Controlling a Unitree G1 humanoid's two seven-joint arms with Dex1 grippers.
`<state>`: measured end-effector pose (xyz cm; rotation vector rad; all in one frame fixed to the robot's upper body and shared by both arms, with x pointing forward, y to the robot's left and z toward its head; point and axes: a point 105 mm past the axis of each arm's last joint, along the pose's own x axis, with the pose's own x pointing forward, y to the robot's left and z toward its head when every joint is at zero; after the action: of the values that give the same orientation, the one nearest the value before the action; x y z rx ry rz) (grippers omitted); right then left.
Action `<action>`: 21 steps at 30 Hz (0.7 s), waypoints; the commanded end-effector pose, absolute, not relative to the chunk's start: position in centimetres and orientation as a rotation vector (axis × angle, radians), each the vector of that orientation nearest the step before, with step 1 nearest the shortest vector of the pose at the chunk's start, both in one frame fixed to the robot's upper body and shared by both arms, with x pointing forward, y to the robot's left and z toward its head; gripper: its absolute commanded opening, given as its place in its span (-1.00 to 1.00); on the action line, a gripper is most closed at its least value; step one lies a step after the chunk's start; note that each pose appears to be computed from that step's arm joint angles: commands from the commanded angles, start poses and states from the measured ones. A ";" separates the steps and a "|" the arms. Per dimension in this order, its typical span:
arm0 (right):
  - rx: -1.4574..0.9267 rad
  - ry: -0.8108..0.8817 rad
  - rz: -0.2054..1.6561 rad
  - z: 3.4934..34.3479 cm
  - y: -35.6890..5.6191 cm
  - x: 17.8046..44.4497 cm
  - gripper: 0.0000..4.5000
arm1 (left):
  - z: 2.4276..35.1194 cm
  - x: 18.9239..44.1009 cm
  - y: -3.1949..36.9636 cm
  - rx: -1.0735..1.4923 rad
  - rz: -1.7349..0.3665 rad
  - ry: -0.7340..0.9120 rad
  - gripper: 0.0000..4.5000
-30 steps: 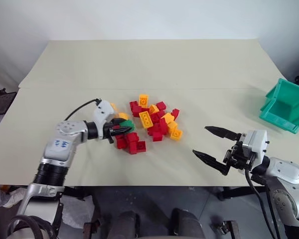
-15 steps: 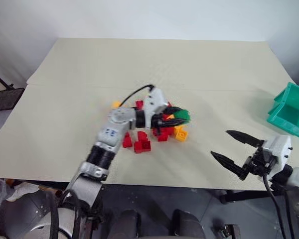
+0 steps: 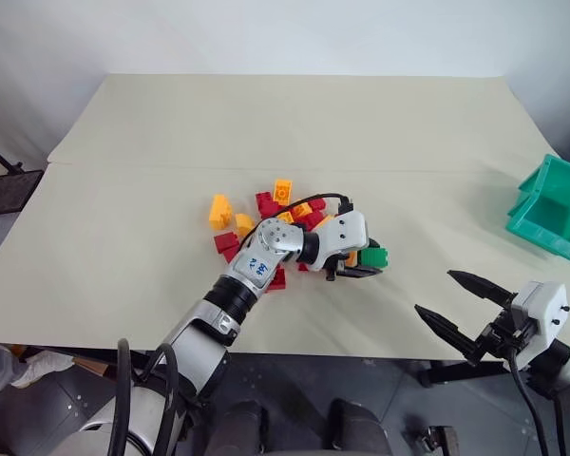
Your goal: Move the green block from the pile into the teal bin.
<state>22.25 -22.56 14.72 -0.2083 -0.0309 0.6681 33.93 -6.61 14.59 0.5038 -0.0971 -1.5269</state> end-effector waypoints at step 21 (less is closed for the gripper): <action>-0.468 0.167 1.084 16.3 -15.9 34.2 1.00 | 17.0 29.2 11.7 0.354 -1.354 -0.282 0.97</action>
<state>33.98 -15.52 16.29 -0.4261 0.1568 1.0643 30.03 11.42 15.75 0.3404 -0.2329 -1.3456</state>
